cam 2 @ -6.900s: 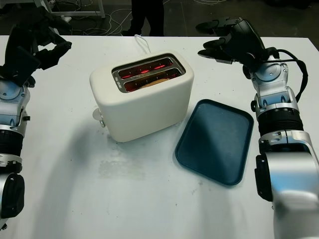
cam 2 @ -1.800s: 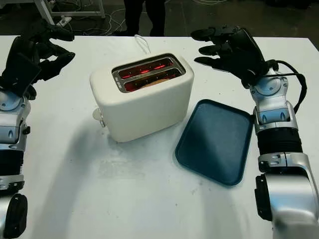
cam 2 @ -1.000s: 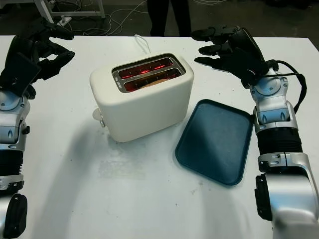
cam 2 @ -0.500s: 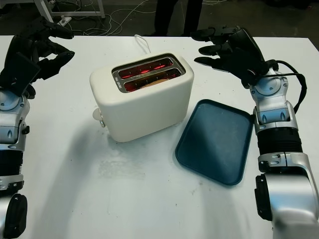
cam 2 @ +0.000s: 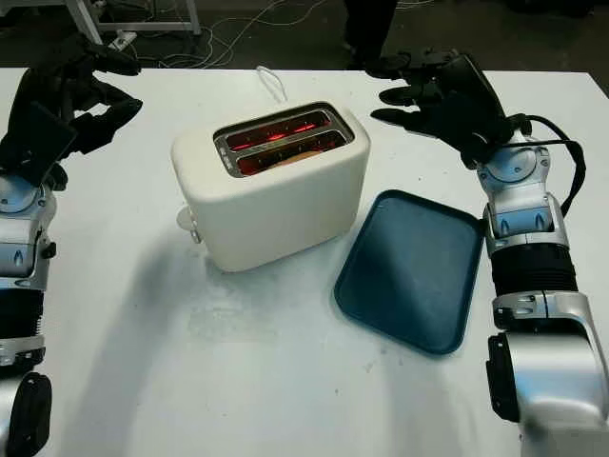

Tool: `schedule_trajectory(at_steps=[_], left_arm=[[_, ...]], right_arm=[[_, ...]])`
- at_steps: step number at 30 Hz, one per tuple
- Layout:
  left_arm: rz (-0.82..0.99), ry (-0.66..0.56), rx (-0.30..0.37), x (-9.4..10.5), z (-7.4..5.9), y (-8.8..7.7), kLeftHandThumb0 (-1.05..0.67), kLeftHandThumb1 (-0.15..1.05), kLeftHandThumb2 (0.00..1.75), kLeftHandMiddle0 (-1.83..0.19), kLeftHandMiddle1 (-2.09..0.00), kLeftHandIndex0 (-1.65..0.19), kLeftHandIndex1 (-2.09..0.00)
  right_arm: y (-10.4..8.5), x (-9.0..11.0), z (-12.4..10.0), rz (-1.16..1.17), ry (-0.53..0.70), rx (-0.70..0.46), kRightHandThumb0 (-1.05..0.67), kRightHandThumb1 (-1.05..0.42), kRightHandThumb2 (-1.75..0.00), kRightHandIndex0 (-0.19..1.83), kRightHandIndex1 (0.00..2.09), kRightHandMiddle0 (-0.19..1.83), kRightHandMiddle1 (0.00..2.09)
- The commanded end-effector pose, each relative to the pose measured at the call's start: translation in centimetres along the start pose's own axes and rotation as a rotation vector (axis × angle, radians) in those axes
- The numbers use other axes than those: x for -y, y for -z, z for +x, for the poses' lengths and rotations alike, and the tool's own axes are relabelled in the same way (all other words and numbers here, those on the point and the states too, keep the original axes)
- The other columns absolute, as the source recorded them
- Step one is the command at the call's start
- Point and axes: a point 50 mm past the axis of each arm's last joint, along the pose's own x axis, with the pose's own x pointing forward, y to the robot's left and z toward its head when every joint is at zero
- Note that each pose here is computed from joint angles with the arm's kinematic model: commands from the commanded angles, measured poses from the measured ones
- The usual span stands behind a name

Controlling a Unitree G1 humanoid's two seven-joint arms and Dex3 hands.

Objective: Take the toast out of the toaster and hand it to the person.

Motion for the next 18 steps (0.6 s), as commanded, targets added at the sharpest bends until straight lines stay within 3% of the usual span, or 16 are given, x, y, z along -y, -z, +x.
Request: schedule_trajectory(at_steps=[1,18], left_arm=[[0.011,-0.006,0.009,-0.36,-0.18,-0.12,-1.0,0.92,0.1,-0.41,-1.25,-0.37,-1.1],[0.0,-0.007,0.011,-0.34,-0.21,-0.19,-0.99,0.92,0.08,-0.4,-1.26,-0.36,-1.12]], right_arm=[[-0.57,0.35,0.1,-0.014,0.012,0.024,-0.37,-0.87,0.0,0.87,0.03,0.8,0.0],[-0.68,0.34,0.13,-0.012,0.007,0.02,-0.36,-0.88,0.0,0.87,0.03,0.79,0.0]])
